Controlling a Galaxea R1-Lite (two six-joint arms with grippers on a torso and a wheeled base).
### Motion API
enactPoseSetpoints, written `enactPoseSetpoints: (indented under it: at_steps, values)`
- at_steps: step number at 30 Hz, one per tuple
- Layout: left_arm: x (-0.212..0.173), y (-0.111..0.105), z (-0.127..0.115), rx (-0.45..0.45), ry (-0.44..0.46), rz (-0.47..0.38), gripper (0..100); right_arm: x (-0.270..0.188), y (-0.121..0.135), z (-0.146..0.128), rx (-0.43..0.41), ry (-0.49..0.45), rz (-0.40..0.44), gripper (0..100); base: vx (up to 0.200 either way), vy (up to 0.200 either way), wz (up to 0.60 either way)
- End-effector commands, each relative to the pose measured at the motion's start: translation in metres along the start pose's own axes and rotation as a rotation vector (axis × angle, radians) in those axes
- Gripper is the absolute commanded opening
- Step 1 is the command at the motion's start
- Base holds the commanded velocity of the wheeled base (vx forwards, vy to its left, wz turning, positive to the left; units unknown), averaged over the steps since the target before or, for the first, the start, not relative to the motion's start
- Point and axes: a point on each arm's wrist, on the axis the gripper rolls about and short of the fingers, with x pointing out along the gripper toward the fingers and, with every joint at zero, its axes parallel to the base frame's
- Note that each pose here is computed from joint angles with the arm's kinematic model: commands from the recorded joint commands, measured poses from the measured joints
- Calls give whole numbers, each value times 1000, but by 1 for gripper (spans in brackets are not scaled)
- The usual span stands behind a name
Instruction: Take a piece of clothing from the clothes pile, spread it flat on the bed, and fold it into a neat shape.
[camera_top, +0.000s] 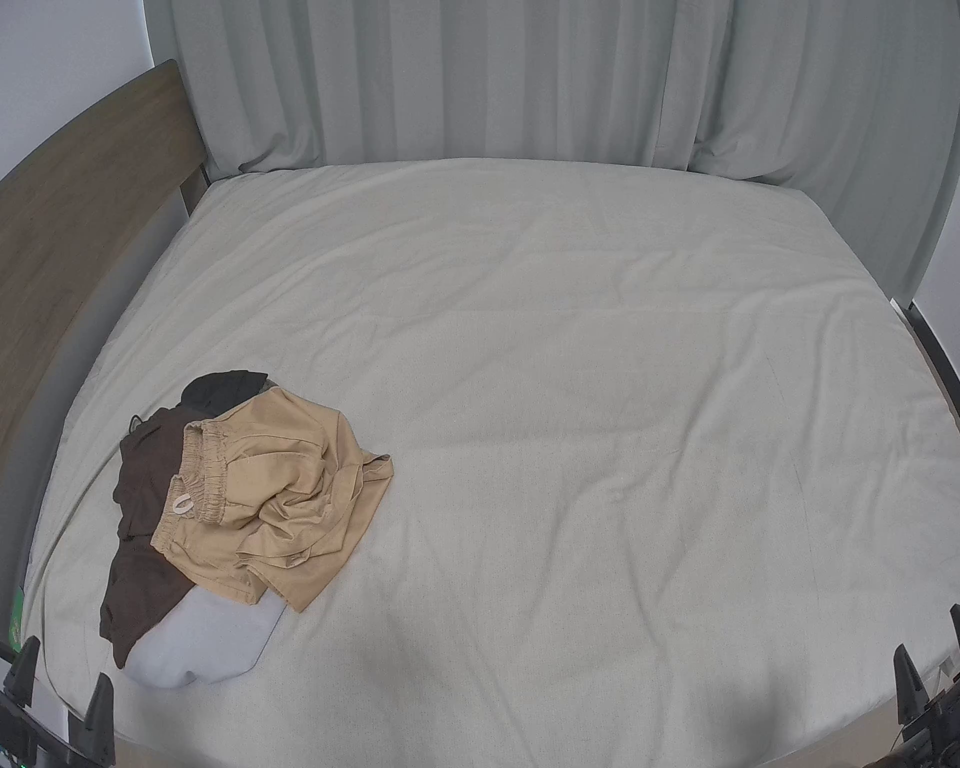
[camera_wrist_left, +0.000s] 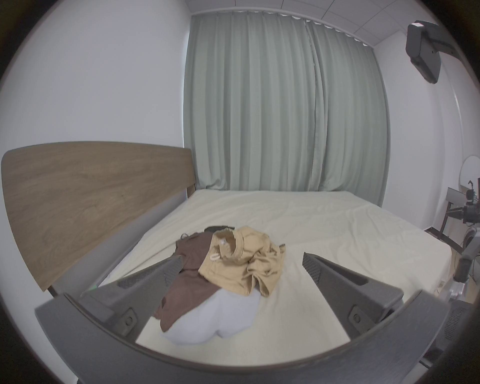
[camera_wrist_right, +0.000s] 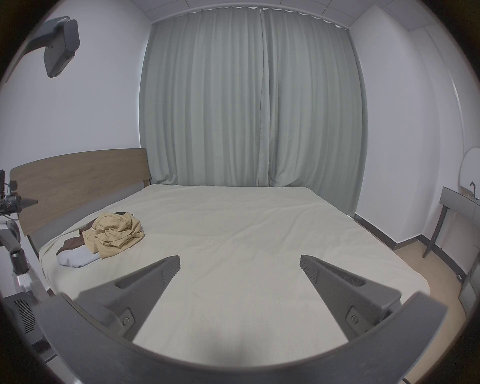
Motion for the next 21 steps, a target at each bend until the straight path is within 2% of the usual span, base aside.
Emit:
enactPoseSetpoints:
  at_steps: [1,4,6,10,15,21]
  values:
    - [-6,0,24,5,-136,0,100,1,0,-5,0,9,0,100,0,0,0]
    - [-7,0,34,6,-127,-9,100,1,0,-5,-1,7,0,100,0,0,0]
    - [-2,0,44,3,-88,-32,100,1,0,-5,1,9,0,100,0,0,0]
    - [1,0,50,1,-73,-38,100,1,0,-5,1,9,2,100,0,0,0]
    - [12,0,62,-11,-8,-63,100,1,0,-5,3,9,0,100,0,0,0]
    - [32,-2,68,-125,102,-146,100,1,0,-5,-1,7,3,100,0,0,0]
